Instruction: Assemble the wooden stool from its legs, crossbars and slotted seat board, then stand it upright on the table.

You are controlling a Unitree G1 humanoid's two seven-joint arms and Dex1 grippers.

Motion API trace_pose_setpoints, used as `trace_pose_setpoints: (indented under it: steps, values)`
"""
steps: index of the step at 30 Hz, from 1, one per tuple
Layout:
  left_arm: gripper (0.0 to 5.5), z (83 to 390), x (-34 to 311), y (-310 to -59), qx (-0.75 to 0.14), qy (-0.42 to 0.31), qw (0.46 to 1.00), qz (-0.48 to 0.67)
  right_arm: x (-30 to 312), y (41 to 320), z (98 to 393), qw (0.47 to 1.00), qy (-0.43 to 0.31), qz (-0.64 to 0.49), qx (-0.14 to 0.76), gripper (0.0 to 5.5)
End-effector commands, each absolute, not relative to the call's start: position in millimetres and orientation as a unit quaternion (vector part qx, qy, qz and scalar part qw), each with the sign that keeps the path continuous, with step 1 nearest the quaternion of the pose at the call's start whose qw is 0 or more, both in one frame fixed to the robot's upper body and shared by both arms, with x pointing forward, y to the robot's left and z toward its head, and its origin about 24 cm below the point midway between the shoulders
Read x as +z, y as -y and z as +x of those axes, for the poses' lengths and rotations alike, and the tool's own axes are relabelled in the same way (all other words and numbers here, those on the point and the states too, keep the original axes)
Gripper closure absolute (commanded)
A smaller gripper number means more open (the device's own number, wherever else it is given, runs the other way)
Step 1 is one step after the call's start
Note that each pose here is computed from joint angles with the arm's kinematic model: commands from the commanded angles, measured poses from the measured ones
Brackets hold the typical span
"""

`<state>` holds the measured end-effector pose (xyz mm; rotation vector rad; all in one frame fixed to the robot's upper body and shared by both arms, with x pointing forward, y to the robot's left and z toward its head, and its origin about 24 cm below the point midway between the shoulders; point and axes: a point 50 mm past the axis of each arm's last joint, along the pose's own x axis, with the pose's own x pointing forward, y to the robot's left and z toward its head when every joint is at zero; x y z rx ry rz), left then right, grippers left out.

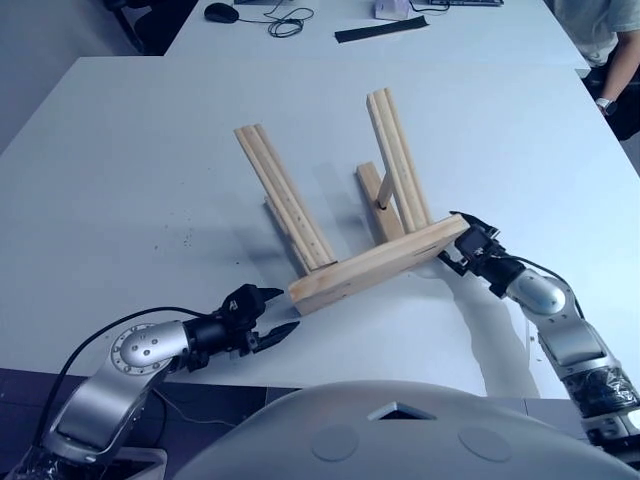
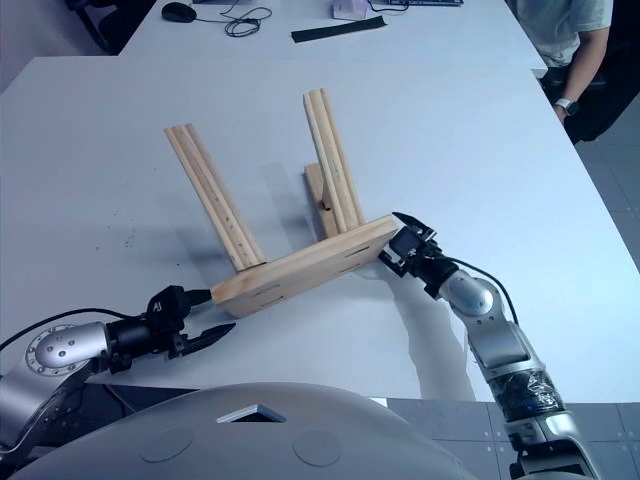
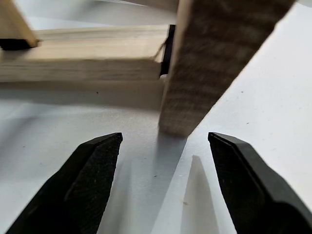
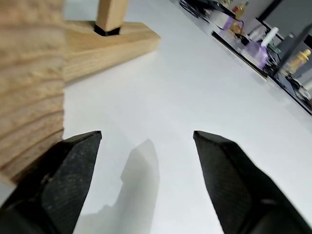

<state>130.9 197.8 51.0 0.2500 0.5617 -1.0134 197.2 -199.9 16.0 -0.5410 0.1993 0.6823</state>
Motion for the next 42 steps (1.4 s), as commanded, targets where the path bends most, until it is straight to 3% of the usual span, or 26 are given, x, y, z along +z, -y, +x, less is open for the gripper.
trace_pose_setpoints:
  steps: [1,8,15,28,32,42]
  values:
    - [2.23,146.5,55.5,-195.7,-0.470,-0.244,0.842,0.103,24.2,190.3,175.7,0.882,-0.091,-0.252,0.388,2.02]
    - [2.23,141.4,51.5,-201.8,-0.469,-0.251,0.842,0.091,41.6,175.8,159.4,0.882,-0.082,-0.236,0.400,2.02]
    - [2.23,144.5,66.1,-190.6,-0.486,-0.224,0.843,0.054,66.6,159.4,153.2,0.903,-0.070,-0.191,0.379,2.02]
    - [2.23,148.7,82.2,-191.2,-0.522,-0.226,0.822,0.006,97.8,149.8,138.5,0.863,-0.097,-0.157,0.470,2.02]
    - [2.23,154.1,103.0,-182.7,-0.532,-0.201,0.822,-0.026,120.8,147.1,140.7,0.860,-0.072,-0.154,0.482,2.02]
    - [2.23,155.5,192.3,-179.7,-0.527,-0.188,0.792,-0.244,221.8,152.5,144.7,0.835,0.030,-0.096,0.542,2.02]
